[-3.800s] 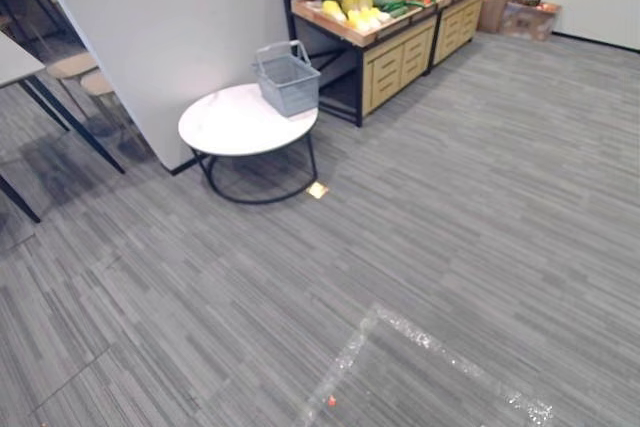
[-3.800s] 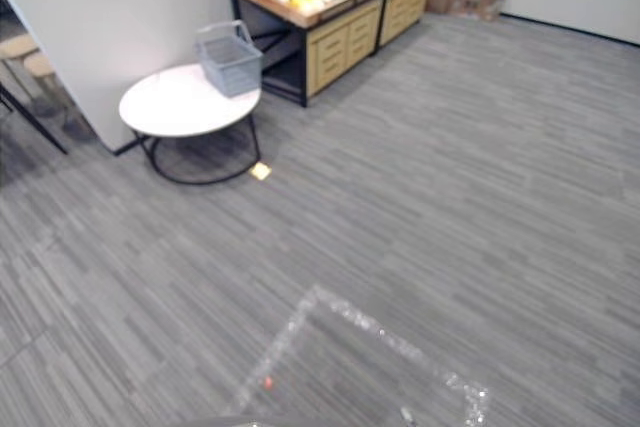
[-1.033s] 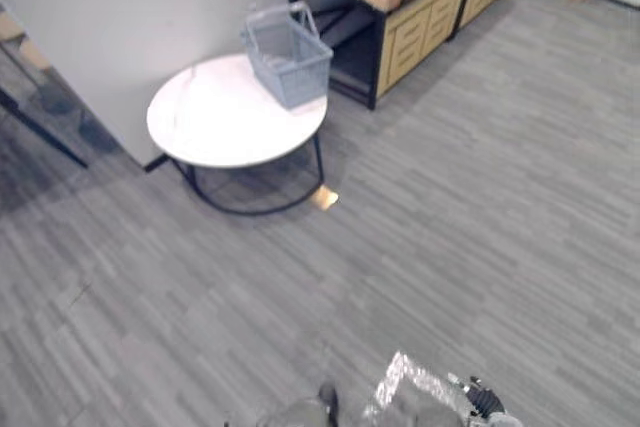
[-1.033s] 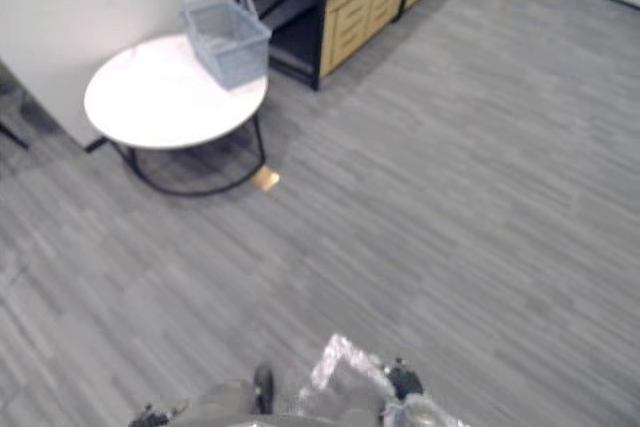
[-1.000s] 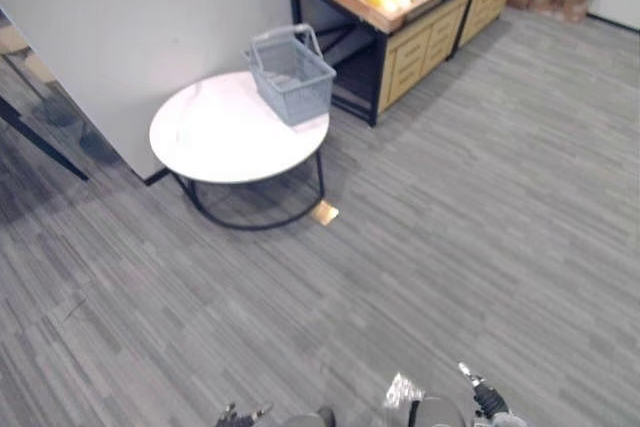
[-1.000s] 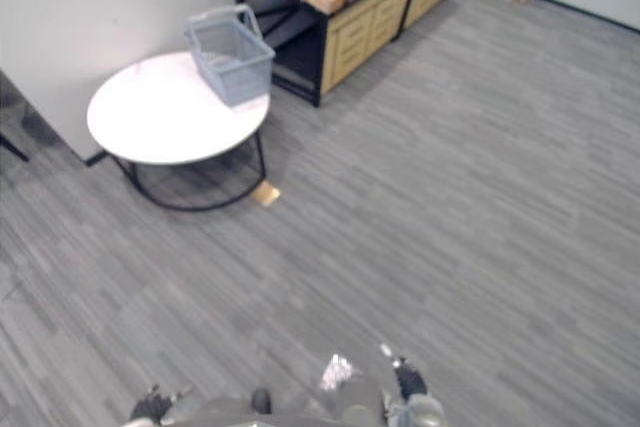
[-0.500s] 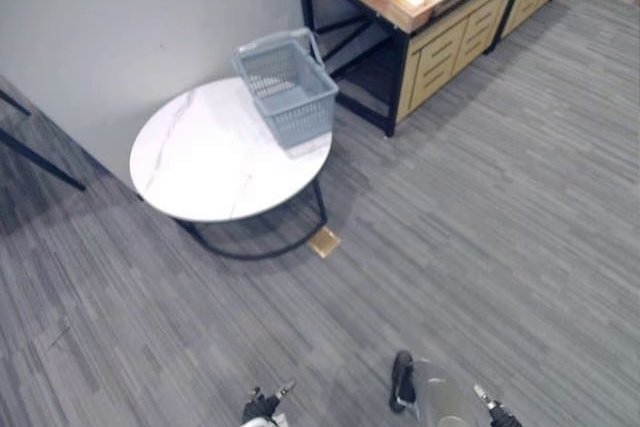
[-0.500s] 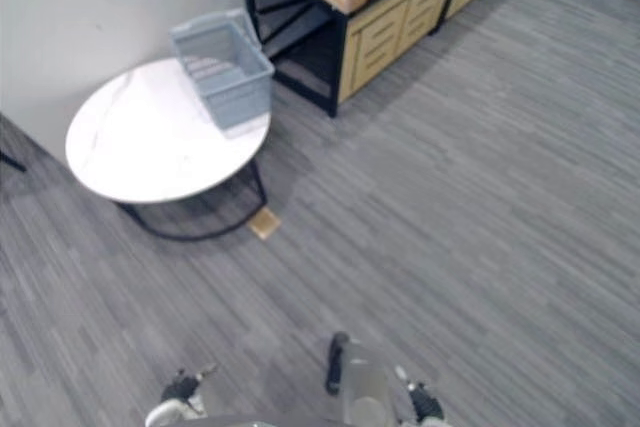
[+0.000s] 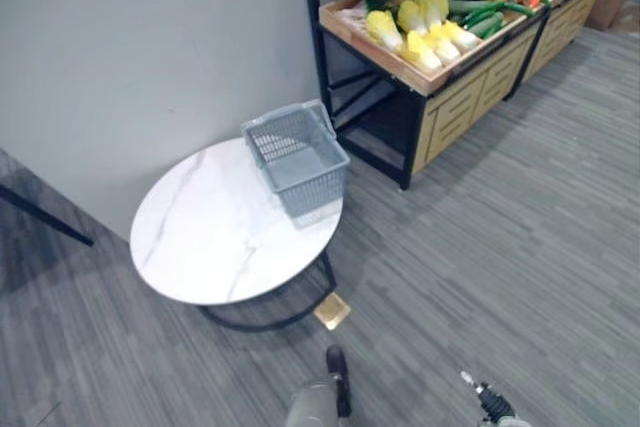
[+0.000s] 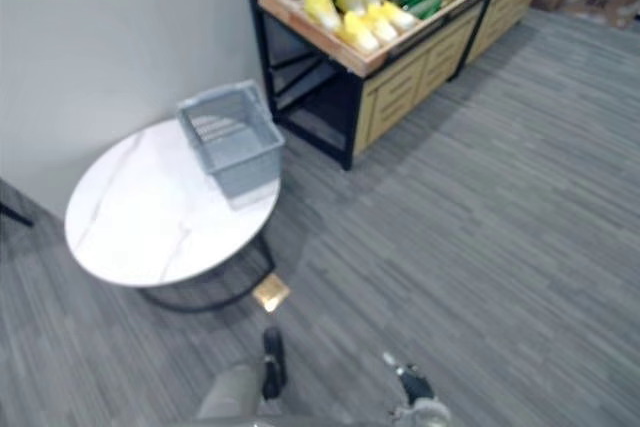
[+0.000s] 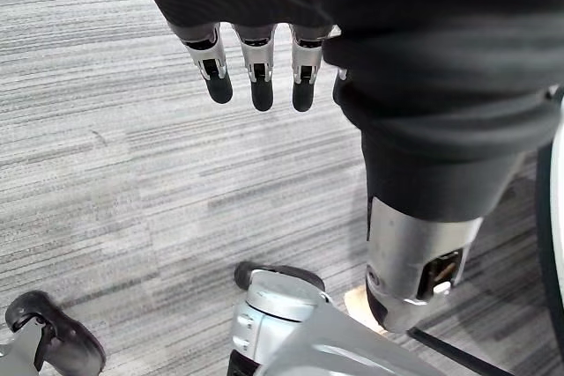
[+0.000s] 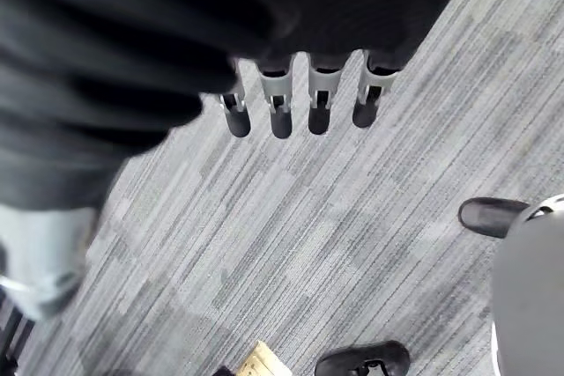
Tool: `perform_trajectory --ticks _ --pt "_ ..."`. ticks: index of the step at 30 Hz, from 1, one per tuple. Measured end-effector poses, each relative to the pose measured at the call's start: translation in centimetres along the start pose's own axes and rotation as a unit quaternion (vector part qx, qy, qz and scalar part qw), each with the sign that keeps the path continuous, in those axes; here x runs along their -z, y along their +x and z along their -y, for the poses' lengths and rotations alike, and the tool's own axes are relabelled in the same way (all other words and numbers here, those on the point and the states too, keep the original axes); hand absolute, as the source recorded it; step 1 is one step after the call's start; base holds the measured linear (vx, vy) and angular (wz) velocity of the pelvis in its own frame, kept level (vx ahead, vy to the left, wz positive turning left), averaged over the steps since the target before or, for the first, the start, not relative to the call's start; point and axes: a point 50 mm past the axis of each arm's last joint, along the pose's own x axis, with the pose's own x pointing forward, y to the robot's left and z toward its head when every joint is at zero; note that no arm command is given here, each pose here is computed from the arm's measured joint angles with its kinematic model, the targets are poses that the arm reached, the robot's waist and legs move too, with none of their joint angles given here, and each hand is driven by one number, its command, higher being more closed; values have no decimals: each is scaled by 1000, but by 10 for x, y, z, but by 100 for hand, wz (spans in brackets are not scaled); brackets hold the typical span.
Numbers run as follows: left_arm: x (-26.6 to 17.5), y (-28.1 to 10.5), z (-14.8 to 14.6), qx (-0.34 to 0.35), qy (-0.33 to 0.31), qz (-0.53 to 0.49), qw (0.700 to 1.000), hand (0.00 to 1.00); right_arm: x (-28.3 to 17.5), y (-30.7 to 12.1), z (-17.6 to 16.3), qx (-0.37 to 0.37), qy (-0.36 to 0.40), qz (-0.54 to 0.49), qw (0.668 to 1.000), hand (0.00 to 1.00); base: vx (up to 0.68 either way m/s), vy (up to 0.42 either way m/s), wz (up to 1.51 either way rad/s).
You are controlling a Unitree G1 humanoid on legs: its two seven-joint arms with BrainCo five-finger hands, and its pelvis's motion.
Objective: Pick vegetable in the basket
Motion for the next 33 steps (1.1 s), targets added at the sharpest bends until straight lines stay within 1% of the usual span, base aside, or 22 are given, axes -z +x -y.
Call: perform_trajectory --ticks 2,7,8,10,11,12,14,19,22,24,27,28,30,33 --pt "-5 2 -3 -4 6 7 1000 0 -2 1 -2 -7 -4 2 1000 0 543 254 26" --pt "2 0 -16 -14 21 -4 1000 0 9 -2 -5 -17 -3 -11 1000 0 418 174 23" --pt "6 0 -17 -14 24 -12 1000 0 11 -3 -6 -16 7 -13 1000 0 560 166 46" --pt "2 1 -21 -12 49 -14 999 0 12 -4 -3 -12 11 -9 1000 0 410 71 75" --pt "-3 2 -20 -10 59 -7 998 0 15 -5 -1 -9 13 -13 1000 0 352 -17 107" --pt "-14 4 -13 0 67 10 998 0 21 -7 3 -1 16 -21 1000 0 330 -36 104" --pt "-23 6 -8 5 64 25 998 0 26 -9 6 6 27 -29 999 0 295 -79 102" --pt "-28 6 -3 7 57 37 998 0 30 -9 6 8 27 -40 999 0 249 -268 78" --pt "-21 5 -16 -19 8 25 999 0 37 -11 -1 0 32 -55 998 0 230 -477 65" --pt "-9 2 -5 -13 -40 5 999 0 39 -12 14 12 23 -59 998 0 251 -421 73" --pt "2 0 -2 -12 -58 -13 998 0 38 -11 21 13 17 -64 998 0 249 -297 98" --pt "4 0 -4 -14 -64 -16 998 0 34 -10 24 15 14 -59 998 0 175 -226 66" --pt "11 -2 -9 -23 -73 -25 997 0 20 -5 21 11 13 -43 999 0 117 -214 40" --pt "15 -3 -12 -26 -76 -31 996 0 14 -3 24 18 14 -32 999 0 58 -124 44"
